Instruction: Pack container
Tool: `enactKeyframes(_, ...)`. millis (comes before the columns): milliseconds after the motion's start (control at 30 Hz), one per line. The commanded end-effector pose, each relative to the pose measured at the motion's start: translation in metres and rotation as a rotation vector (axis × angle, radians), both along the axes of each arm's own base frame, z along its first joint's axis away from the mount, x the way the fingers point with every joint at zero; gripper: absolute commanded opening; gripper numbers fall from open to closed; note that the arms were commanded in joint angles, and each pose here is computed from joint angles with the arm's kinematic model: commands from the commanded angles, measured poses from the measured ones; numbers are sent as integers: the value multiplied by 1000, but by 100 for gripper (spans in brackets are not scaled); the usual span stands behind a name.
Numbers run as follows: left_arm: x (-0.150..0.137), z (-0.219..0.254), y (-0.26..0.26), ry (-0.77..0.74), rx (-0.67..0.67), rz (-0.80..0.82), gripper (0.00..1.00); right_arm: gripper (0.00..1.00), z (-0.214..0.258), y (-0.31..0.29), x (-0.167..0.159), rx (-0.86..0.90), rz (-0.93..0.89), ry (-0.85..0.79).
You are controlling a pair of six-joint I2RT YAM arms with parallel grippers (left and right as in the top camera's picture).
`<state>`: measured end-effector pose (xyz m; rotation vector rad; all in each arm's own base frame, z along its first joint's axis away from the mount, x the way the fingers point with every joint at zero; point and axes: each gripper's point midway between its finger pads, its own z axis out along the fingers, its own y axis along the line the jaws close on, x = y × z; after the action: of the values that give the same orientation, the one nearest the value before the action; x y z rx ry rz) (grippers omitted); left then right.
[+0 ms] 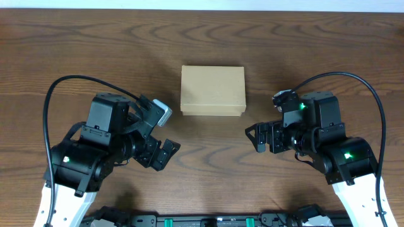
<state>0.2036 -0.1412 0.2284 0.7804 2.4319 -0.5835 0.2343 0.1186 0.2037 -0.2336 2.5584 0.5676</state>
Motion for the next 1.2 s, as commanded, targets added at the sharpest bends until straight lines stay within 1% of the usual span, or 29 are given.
enactKeyframes(0,0,-3,0,9,9,-4,95,99,0,1,-2,9,-19,10)
enactKeyframes(267,0,-4,1,9,10,-4,95,99,0,1,-2,9,-19,10)
enactKeyframes(333,2,-6,6,3,39,15,95,99,0,1,-2,9,-19,10)
enactKeyframes(400,6,-8,21,-33,114,67,95,99,0,1,-2,10,-19,10)
enactKeyframes(533,10,-1,45,-113,207,148,95,99,0,1,-2,10,-19,10)
enactKeyframes(567,11,5,49,-147,211,166,95,99,0,1,-2,10,-19,10)
enactKeyframes(600,16,19,50,-219,185,186,95,99,0,1,-2,9,-19,10)
enactKeyframes(700,23,42,78,-357,200,329,95,99,0,1,-2,9,-19,10)
enactKeyframes(767,22,52,101,-415,167,477,95,99,0,1,-2,9,-19,10)
enactKeyframes(833,16,49,121,-429,117,624,95,99,0,1,-2,9,-19,10)
enactKeyframes(933,9,28,143,-442,51,794,95,99,0,1,-2,9,-19,10)
enactKeyframes(1000,9,13,152,-476,35,848,95,99,0,1,-2,9,-19,10)
enactKeyframes(1167,15,-34,165,-558,19,908,95,99,0,1,-2,9,-19,10)
